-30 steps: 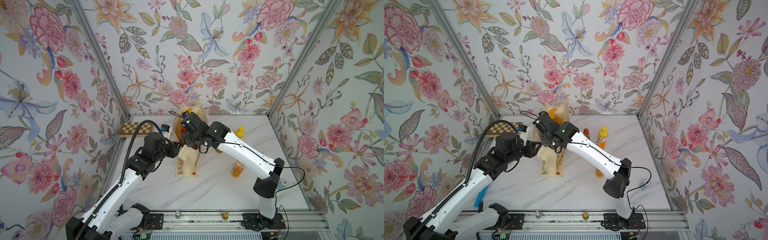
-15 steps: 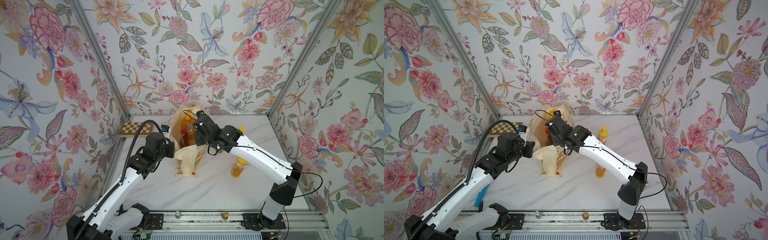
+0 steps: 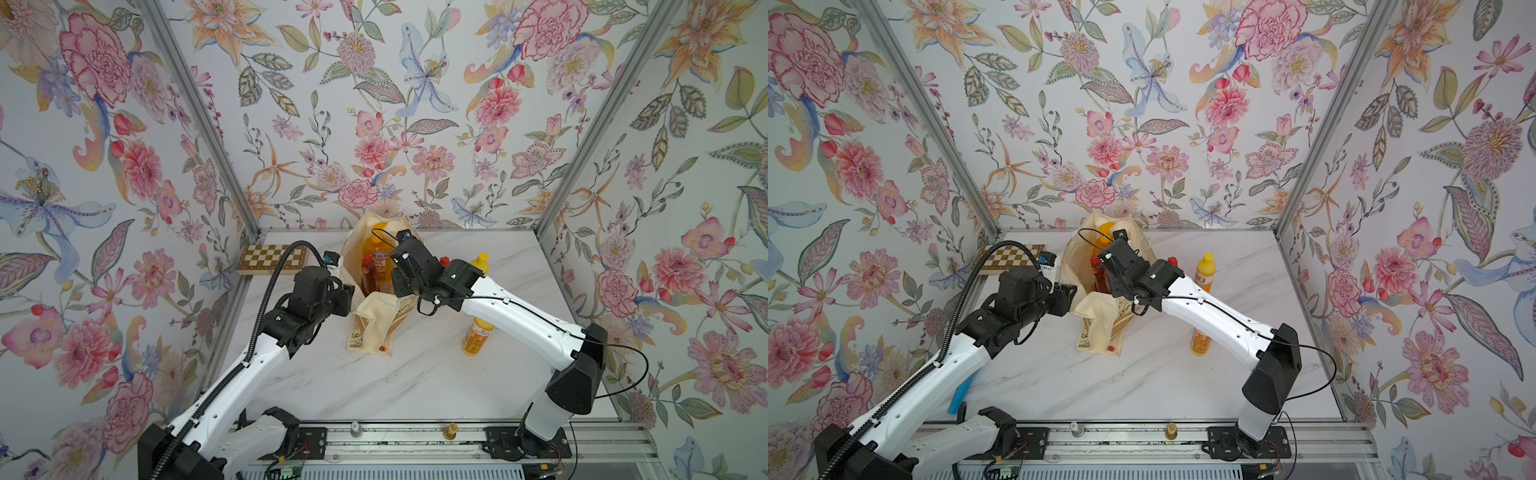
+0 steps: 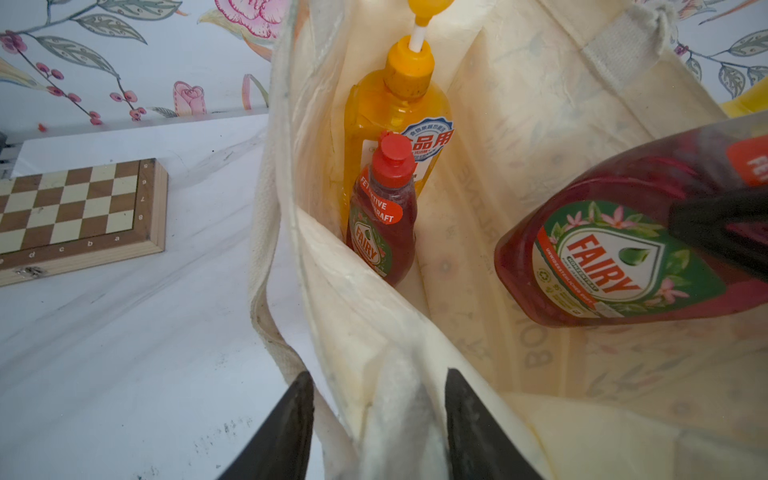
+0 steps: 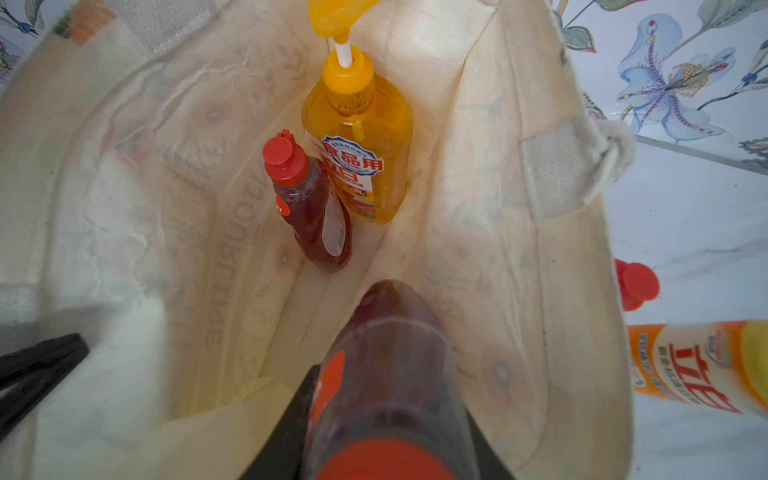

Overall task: Pack dish soap into the shopping bag
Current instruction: Place the bottle of dish soap in the shopping bag.

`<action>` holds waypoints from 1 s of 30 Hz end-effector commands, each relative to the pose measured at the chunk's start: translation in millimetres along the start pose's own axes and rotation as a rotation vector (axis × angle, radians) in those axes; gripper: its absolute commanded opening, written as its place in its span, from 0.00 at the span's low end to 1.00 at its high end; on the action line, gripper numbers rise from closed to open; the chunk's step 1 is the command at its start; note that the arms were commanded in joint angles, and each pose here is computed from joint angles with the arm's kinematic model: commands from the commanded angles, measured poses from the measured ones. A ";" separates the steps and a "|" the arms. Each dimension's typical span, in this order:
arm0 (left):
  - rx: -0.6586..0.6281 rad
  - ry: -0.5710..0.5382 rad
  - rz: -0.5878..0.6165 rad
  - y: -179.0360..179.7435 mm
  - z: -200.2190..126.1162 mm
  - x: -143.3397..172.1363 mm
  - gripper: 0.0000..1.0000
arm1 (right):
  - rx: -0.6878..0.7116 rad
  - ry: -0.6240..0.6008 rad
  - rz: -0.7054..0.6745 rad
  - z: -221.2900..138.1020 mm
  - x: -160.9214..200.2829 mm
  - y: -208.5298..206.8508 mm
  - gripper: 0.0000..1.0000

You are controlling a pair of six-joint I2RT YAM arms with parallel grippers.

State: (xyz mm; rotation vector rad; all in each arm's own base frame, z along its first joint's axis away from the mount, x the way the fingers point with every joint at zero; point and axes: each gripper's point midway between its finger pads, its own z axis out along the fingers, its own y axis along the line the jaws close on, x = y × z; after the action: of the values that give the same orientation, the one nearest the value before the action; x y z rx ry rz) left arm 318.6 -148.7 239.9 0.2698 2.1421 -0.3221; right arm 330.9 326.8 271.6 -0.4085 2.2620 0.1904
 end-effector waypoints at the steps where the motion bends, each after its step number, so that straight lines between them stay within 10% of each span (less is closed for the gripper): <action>1: 0.051 -0.055 -0.025 -8.9 -12.2 -22.3 0.60 | -0.027 -0.111 0.025 -15.9 -32.3 3.2 0.00; 11: 0.177 -0.162 -0.093 -30.0 -51.6 -55.3 0.94 | -0.070 -0.119 0.016 -18.4 -40.4 14.9 0.00; 19: 0.285 -0.053 -0.048 -49.7 -38.0 -31.5 0.98 | -0.102 -0.128 0.020 -19.7 -47.1 22.0 0.00; 30: 0.232 -0.344 0.386 -49.0 -98.8 -74.4 0.99 | -0.121 -0.128 0.026 -19.5 -49.8 25.6 0.00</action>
State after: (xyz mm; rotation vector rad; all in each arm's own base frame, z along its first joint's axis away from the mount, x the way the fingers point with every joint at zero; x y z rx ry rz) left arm 275.5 -169.8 326.5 0.5565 1.8717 -0.4761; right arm 329.9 345.6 278.9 -0.4693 2.2556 0.2712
